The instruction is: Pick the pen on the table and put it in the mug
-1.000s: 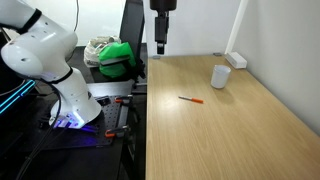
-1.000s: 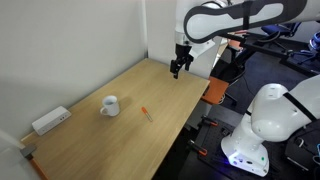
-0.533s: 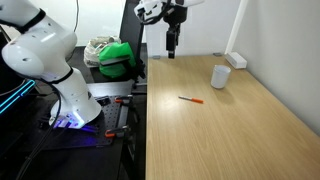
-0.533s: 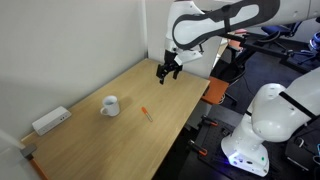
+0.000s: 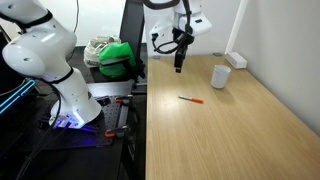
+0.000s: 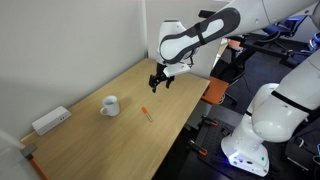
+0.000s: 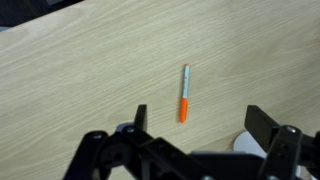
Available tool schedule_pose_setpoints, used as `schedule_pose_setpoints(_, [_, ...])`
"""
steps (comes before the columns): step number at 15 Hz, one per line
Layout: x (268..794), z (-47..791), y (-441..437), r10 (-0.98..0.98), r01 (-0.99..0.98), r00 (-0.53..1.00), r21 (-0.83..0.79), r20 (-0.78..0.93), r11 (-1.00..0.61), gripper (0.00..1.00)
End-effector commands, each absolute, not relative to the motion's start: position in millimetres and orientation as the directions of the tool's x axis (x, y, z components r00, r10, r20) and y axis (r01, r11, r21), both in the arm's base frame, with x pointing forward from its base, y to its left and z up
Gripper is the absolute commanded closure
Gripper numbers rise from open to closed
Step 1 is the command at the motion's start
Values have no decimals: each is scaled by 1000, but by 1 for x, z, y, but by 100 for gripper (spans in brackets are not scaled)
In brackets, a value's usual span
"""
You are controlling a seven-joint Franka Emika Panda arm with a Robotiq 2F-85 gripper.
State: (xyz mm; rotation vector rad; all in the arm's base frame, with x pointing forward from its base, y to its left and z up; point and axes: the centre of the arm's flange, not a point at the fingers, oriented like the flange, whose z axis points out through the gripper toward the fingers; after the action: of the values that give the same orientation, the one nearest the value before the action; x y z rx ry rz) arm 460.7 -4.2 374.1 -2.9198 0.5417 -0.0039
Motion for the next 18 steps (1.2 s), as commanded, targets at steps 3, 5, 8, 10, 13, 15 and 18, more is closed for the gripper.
schedule_pose_setpoints(3, [466,367,-4,-356,-358,934,-164,-41,-919,0])
schedule_pose_setpoints(5, [467,369,-4,-356,-357,934,-165,-36,-919,0])
schedule_pose_setpoints(8, [472,365,-2,-360,-362,932,-174,-43,-916,0])
schedule_pose_setpoints(10, [482,358,1,-392,-391,920,-159,-26,-907,0])
schedule_pose_setpoints(13, [494,345,5,-406,-402,914,-155,-4,-902,0])
schedule_pose_setpoints(15, [502,333,10,-409,-403,912,-150,10,-903,0])
schedule_pose_setpoints(18, [515,311,18,-400,-395,916,-147,5,-907,0])
